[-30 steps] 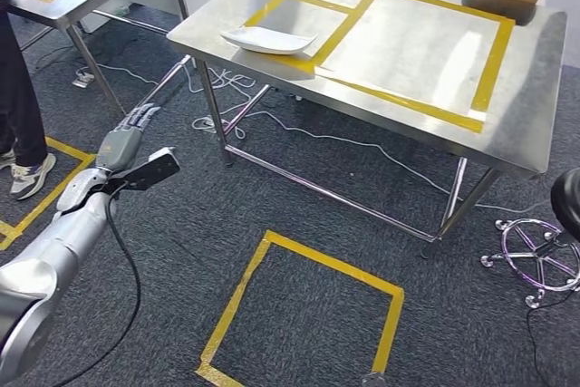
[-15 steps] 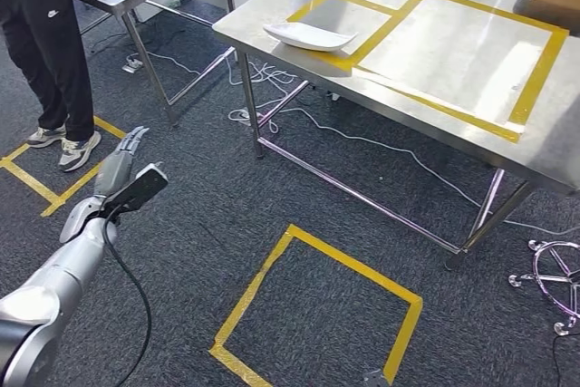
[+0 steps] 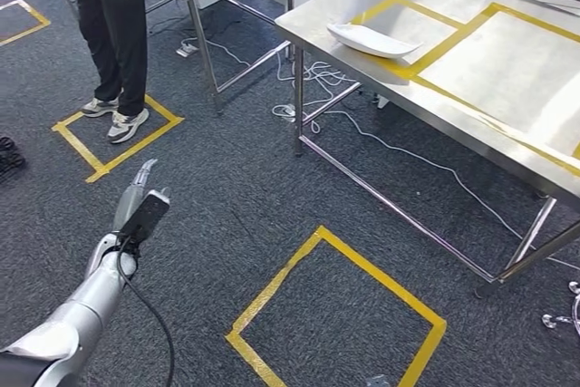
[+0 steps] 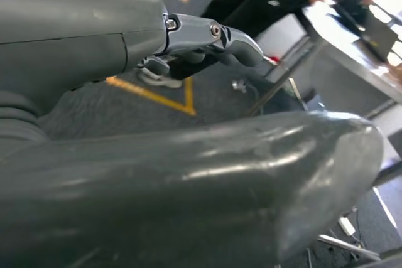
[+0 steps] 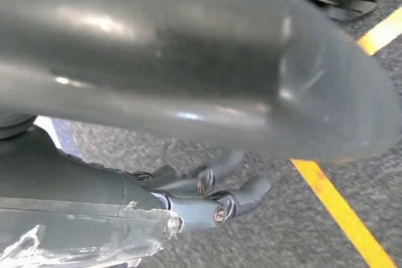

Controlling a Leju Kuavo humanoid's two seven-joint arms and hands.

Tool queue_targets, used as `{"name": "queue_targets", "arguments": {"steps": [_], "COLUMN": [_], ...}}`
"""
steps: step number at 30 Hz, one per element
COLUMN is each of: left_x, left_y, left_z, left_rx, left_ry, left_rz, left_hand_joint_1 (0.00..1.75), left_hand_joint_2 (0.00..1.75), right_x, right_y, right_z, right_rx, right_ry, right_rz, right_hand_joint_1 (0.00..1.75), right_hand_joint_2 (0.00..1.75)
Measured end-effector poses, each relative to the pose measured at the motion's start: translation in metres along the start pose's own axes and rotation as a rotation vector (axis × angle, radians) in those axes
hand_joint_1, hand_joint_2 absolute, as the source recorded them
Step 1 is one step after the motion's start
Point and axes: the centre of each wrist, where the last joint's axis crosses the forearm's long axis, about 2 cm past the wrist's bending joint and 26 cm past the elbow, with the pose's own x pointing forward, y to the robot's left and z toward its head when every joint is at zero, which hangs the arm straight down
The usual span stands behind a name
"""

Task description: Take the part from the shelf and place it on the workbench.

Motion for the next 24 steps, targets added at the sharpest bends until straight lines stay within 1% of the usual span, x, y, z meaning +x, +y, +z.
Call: {"name": "queue_targets", "arguments": {"steps": [2,6,10,14,16,18,21,24], "left_x": [-0.002,-0.01,-0.013,-0.019,-0.02,-0.024,-0.034,-0.044], "left_y": [-0.012,-0.031,-0.041,-0.043,-0.042,-0.042,-0.044,-0.052], "left_z": [0.011,0.035,0.046,0.054,0.054,0.057,0.071,0.094], "left_rx": [-0.006,-0.022,-0.023,-0.048,-0.056,-0.072,-0.129,-0.194], "left_ry": [0.026,0.084,0.126,0.206,0.23,0.284,0.437,0.584], "left_rz": [0.044,0.088,0.094,0.077,0.067,0.058,0.058,0.062], "left_hand_joint_1": [0.0,0.0,0.0,0.0,0.0,0.0,0.0,0.0], "left_hand_joint_2": [0.0,1.75,1.75,1.75,0.87,0.0,0.0,0.0], "right_x": [-0.002,-0.005,-0.01,-0.008,-0.007,-0.005,-0.003,-0.006], "right_y": [0.0,-0.001,-0.003,-0.005,-0.006,-0.006,-0.007,-0.007], "right_z": [0.0,0.0,0.0,0.0,-0.001,-0.001,-0.002,-0.001], "right_rx": [-0.006,-0.014,-0.021,-0.023,-0.025,-0.026,-0.026,-0.026], "right_ry": [0.002,0.01,0.021,0.018,0.016,0.014,0.012,0.018], "right_rz": [-0.009,-0.018,-0.019,-0.02,-0.019,-0.018,-0.019,-0.021], "right_hand_joint_1": [0.0,0.0,0.0,0.0,0.0,0.0,0.0,0.0], "right_hand_joint_2": [0.0,0.0,0.0,0.0,0.0,0.0,0.0,0.0]}}
